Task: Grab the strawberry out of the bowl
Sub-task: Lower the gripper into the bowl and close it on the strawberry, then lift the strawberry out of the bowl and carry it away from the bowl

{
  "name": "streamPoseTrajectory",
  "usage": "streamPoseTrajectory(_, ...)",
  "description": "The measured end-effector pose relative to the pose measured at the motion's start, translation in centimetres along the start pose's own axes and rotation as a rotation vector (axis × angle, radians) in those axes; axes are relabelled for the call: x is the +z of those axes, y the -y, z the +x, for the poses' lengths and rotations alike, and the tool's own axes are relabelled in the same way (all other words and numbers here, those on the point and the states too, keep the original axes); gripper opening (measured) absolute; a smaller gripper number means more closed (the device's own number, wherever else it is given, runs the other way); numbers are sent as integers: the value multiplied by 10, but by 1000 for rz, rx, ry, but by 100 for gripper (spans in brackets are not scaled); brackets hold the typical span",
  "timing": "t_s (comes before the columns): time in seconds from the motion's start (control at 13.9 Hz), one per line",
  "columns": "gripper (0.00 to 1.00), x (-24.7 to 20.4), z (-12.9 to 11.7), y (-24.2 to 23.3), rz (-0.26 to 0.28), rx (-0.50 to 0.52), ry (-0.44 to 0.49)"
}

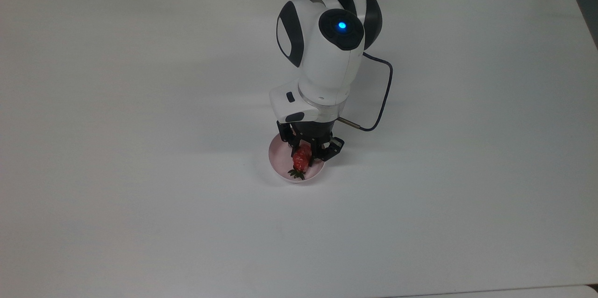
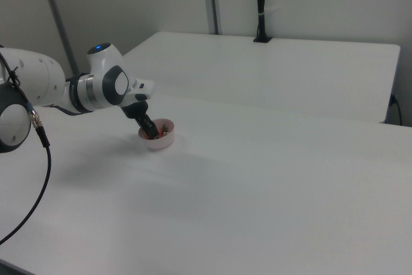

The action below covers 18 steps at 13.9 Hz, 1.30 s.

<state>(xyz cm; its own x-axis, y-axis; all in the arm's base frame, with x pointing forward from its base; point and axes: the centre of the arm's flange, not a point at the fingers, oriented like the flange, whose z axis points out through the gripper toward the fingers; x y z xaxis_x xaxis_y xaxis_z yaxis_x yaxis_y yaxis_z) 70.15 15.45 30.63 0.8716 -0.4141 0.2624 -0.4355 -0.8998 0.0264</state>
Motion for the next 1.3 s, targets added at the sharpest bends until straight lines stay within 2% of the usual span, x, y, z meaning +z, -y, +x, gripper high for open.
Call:
streamPoseTrajectory(0.29, 39, -14, 11, -5, 12, 15, -21)
streamPoseTrajectory(0.5, 38, -57, 27, -16, 32, 39, -58)
streamPoseTrajectory(0.58, 38, -75, 33, -28, 10, 43, -49)
streamPoseTrajectory(0.72, 38, -103, 38, -56, -51, -50, -3)
streamPoseTrajectory(0.87, 37, -125, 39, -97, -98, -221, 87)
streamPoseTrajectory(1.01, 37, -138, 46, -154, -105, -363, 174)
streamPoseTrajectory(1.08, 37, -144, 53, -191, -100, -417, 198)
streamPoseTrajectory(1.23, 37, -150, 63, -306, -87, -494, 243)
streamPoseTrajectory(1.3, 37, -151, 63, -338, -75, -510, 256)
